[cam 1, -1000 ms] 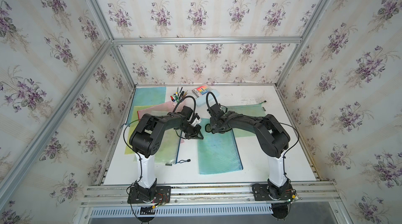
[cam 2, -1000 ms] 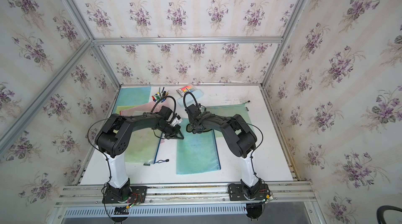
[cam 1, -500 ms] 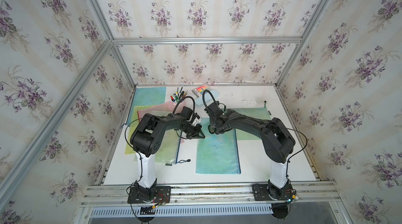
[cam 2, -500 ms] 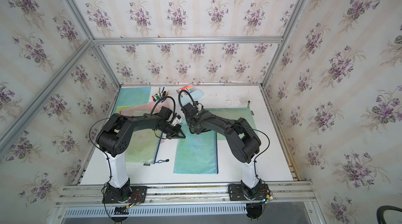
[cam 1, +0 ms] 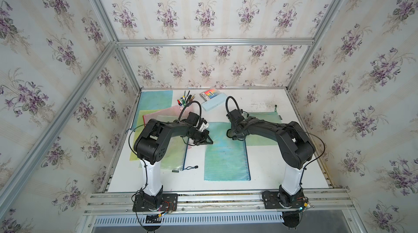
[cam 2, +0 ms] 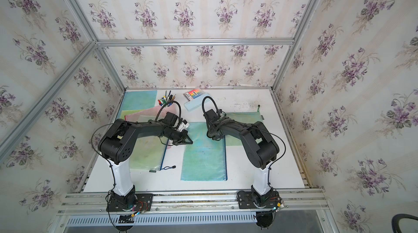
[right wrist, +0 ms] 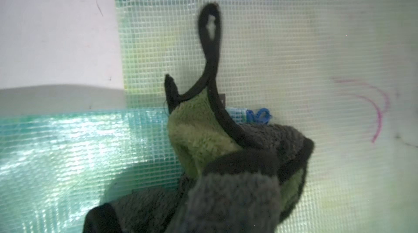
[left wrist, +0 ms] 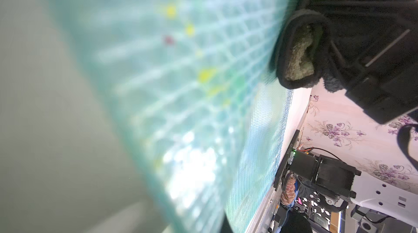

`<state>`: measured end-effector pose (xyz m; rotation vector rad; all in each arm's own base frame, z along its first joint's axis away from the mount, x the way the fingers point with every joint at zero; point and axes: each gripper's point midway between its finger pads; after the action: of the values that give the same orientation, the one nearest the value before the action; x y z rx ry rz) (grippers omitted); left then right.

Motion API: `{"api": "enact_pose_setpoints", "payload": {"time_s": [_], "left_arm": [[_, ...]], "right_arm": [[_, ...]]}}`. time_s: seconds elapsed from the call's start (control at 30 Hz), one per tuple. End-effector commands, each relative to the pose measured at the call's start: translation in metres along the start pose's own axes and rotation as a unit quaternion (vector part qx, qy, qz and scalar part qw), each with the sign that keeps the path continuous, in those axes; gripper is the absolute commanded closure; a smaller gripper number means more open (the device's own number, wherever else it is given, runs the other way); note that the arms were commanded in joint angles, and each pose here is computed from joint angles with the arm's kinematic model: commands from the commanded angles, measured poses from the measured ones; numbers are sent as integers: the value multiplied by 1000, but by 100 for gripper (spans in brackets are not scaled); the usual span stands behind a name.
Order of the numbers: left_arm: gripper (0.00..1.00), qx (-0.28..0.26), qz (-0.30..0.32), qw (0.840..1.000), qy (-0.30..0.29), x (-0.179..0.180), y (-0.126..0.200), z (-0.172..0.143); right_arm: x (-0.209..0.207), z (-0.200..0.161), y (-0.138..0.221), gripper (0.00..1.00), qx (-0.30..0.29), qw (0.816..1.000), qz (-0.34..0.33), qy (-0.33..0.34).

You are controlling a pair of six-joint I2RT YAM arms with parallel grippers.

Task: Wipe the document bag
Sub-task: Wipe the dirt from the document bag.

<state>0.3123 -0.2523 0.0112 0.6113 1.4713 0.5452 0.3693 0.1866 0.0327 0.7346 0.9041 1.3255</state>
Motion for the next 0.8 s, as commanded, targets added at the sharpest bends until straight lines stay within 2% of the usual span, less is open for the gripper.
{"api": "enact_pose_setpoints", "payload": {"time_s": [0.0, 0.1, 0.17, 0.23, 0.33, 0.43, 0.5, 0.57, 0.67, 0.77], "left_arm": [[100, 10, 34, 999, 34, 16, 2, -9], [100, 11, 29, 999, 36, 15, 1, -8], [100, 9, 24, 999, 41, 14, 1, -6], [100, 5, 18, 999, 45, 11, 1, -5], [100, 1, 14, 999, 51, 11, 1, -4], [100, -2, 13, 998, 60, 14, 2, -5], [100, -3, 8, 998, 63, 14, 1, -4], [100, -2, 4, 998, 65, 14, 1, -4], [100, -4, -1, 998, 68, 13, 1, -3], [100, -6, -6, 997, 74, 11, 0, -1]], "right_arm": [[13, 5, 23, 80, -12, 999, -24, 40], [76, -2, 41, 80, -19, 996, 39, 72], [95, -18, 34, 80, -4, 995, 49, 89], [83, -32, 17, 80, 16, 996, 18, 90], [33, -40, 1, 80, 35, 997, -24, 62], [-17, -25, 9, 80, 19, 999, -44, 16], [-25, -9, 24, 80, -8, 999, -42, 9], [-8, 0, 41, 80, -21, 1000, -12, 15], [51, -10, 57, 80, -30, 997, 41, 57], [88, -36, 45, 79, -7, 994, 61, 86]]}}
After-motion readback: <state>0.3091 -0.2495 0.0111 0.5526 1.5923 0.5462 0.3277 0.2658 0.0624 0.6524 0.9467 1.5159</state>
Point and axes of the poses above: each gripper's point midway between its finger pads, its own y axis back along the fingers, its own x axis along the line the jaws close on, z = x × y, and after that the axes turned 2 degrees about y, right-handed
